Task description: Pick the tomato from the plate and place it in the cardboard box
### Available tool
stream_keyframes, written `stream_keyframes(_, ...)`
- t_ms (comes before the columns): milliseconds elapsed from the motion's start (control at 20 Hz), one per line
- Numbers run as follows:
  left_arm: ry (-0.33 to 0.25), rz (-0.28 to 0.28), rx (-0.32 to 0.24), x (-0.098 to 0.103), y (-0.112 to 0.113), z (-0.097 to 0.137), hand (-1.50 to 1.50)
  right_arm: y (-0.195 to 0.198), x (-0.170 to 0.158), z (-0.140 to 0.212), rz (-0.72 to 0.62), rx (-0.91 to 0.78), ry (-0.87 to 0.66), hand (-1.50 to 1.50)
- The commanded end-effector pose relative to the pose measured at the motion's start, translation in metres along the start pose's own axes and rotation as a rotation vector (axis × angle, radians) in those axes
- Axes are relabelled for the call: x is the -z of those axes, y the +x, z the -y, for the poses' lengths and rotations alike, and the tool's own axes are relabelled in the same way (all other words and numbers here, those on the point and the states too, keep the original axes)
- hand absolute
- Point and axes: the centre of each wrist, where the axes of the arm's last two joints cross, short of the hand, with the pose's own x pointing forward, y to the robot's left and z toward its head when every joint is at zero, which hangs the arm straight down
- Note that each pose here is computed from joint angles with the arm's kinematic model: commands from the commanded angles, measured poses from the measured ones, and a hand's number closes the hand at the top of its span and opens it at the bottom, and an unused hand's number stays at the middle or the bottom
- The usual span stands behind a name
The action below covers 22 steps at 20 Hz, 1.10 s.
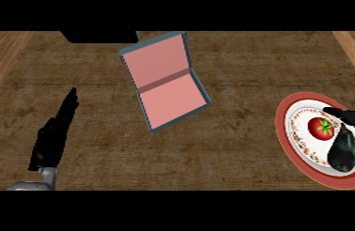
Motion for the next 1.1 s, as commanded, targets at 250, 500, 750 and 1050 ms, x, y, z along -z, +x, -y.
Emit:
stream_keyframes(250, -0.011, -0.021, -0.011, -0.007, -0.014, 0.002, 0.00, 0.037, 0.005, 0.075, -0.134, -0.500, 0.358, -1.50)
stream_keyframes(500, -0.020, -0.019, 0.008, -0.008, -0.007, -0.007, 0.00, 0.064, 0.020, 0.069, -0.300, -0.729, 0.626, -1.50)
stream_keyframes(750, 0.001, 0.001, 0.006, -0.007, -0.009, -0.005, 0.00, 0.063, 0.021, 0.046, -0.374, -0.749, 0.760, -1.50)
stream_keyframes(1050, -0.001, -0.029, -0.002, -0.013, -0.004, 0.006, 0.00, 0.070, 0.013, 0.016, -0.438, -0.809, 0.750, -1.50)
